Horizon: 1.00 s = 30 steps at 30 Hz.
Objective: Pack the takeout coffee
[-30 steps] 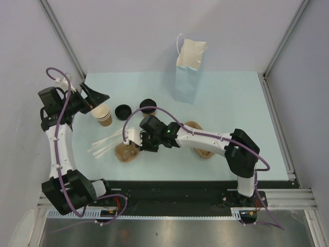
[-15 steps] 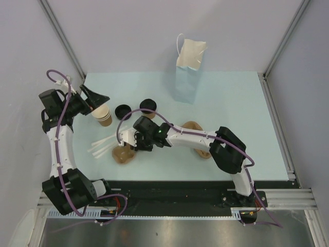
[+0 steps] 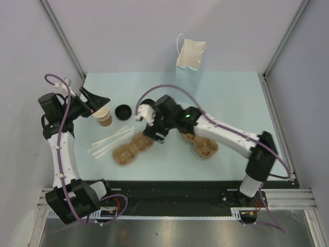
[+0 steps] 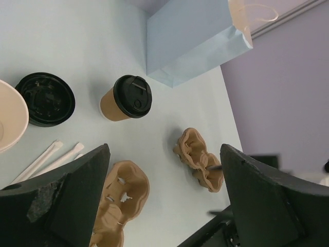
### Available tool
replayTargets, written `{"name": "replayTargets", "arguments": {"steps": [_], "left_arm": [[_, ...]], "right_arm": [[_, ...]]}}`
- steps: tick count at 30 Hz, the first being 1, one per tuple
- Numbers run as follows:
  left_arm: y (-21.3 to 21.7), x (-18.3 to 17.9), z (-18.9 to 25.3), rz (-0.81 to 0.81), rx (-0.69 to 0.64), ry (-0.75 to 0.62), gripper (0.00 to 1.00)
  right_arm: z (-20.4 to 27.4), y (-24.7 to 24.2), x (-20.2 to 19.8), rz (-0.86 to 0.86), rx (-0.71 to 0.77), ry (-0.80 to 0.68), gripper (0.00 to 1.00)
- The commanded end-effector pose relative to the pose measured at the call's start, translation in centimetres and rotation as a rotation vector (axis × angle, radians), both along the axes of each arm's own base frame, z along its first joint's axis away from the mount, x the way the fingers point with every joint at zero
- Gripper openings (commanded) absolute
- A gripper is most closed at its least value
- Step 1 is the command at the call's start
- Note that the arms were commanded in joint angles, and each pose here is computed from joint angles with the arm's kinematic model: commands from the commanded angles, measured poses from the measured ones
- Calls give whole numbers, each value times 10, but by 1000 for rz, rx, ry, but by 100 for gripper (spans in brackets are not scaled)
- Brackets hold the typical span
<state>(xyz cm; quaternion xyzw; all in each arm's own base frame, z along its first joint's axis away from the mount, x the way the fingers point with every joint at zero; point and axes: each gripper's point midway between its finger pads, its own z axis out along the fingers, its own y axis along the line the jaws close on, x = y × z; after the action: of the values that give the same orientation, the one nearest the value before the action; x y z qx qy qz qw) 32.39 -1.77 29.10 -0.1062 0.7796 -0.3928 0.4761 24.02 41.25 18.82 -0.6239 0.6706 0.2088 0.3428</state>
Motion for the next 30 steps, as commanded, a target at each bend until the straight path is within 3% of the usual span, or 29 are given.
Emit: {"name": "replayTargets", "arguments": {"steps": [1, 5, 10, 14, 19, 30], "left_arm": [[-3, -8, 10, 28, 35, -45, 93], [-9, -17, 11, 46, 64, -74, 93], [-12, -18, 22, 50, 120, -116, 92], [-15, -18, 26, 53, 140, -122, 92], [-15, -19, 22, 65, 136, -114, 92], [-17, -18, 21, 61, 108, -108, 92]], "right_arm": [[18, -109, 37, -316, 25, 100, 77], [26, -173, 34, -495, 83, 195, 76], [1, -209, 9, -604, 88, 301, 73], [-28, -215, -5, -639, 57, 364, 70], [-73, -212, -20, -673, -90, 436, 67], [-115, -206, -9, -701, -223, 365, 63]]}}
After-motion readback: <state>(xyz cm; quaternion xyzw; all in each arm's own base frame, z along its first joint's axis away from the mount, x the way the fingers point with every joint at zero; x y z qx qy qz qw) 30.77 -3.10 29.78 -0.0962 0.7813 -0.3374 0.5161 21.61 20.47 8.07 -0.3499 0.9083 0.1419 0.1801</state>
